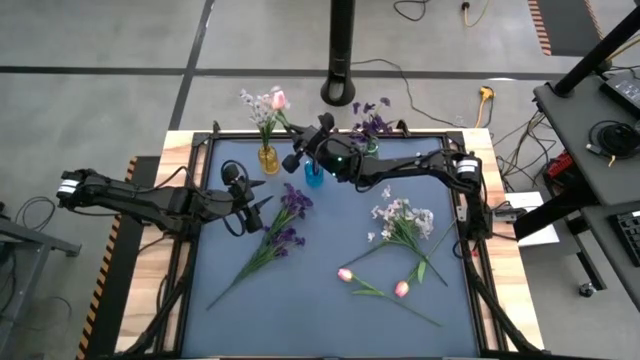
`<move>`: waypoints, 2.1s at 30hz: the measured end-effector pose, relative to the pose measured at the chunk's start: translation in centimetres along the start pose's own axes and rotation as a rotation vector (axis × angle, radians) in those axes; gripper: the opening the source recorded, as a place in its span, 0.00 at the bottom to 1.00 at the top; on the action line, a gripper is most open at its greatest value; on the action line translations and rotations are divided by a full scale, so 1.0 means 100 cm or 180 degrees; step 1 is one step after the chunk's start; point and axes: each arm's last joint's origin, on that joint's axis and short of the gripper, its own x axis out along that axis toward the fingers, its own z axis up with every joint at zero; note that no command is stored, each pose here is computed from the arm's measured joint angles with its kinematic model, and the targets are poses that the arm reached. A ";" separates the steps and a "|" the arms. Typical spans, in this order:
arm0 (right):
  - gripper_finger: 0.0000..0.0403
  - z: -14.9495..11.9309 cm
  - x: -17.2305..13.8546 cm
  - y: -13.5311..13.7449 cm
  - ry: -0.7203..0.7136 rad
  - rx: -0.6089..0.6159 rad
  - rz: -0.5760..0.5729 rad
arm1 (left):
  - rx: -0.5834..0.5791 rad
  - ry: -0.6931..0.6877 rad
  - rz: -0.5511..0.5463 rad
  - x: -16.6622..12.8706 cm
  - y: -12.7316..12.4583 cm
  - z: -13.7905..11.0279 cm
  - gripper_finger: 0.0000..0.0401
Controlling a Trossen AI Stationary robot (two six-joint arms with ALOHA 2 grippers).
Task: Sort flowers into vase by color
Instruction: Put the top pink flower into the blue vase, then put the top purple flower into the green vase
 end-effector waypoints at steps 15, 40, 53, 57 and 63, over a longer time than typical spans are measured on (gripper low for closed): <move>0.33 0.017 -0.007 -0.007 0.0154 -0.0058 -0.0116 | 0.0000 0.0000 -0.0001 0.000 0.000 0.000 0.51; 0.48 0.098 -0.074 0.038 -0.0166 -0.0503 0.0465 | -0.0284 -0.0031 -0.0375 -0.002 -0.002 0.009 0.51; 0.47 0.168 -0.187 0.040 0.0535 -0.0248 0.1463 | -0.0408 0.0573 -0.0779 0.005 -0.023 0.027 0.51; 0.46 0.169 -0.218 0.035 0.0997 -0.0140 0.1695 | -0.0410 0.0960 -0.0727 0.011 -0.031 0.031 0.51; 0.46 0.158 -0.249 0.034 0.1722 -0.0045 0.1817 | -0.0434 0.1645 -0.0482 0.019 -0.041 0.021 0.51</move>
